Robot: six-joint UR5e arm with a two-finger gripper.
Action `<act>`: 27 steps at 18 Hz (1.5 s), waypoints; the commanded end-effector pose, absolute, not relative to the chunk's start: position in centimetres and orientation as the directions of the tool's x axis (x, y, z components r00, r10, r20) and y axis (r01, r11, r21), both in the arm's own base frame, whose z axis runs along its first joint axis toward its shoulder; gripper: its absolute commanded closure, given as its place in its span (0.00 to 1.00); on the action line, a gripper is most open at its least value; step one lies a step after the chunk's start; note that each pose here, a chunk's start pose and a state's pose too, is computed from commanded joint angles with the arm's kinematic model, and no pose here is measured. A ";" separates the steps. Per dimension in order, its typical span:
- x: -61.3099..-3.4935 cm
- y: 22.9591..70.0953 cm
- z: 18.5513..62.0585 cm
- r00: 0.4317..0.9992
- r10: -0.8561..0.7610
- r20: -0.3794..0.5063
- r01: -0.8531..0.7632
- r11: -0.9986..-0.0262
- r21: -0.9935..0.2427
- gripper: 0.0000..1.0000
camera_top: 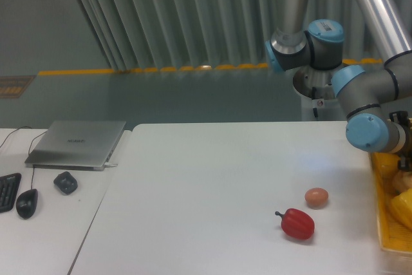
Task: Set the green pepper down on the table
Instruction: 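Lower the gripper into the basket and grasp the green pepper, then lift the green pepper up out of the basket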
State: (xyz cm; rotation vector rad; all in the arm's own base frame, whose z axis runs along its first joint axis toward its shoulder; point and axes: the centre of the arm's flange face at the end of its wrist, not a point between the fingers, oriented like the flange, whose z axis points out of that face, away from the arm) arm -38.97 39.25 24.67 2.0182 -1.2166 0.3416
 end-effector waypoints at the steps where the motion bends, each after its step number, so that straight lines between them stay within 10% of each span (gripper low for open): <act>1: -39.0 39.3 24.7 0.517 -0.647 0.560 -0.844 -0.276 0.459 0.00; 6: -39.0 39.3 24.7 0.518 -0.647 0.560 -0.843 -0.276 0.461 0.01; 10: -39.0 39.3 24.7 0.533 -0.643 0.550 -0.833 -0.287 0.472 0.35; 19: -41.0 39.0 27.7 0.529 -0.629 0.570 -0.843 -0.311 0.439 0.38; 27: -42.1 38.4 34.1 0.609 -0.651 0.453 -0.792 -0.535 0.296 0.38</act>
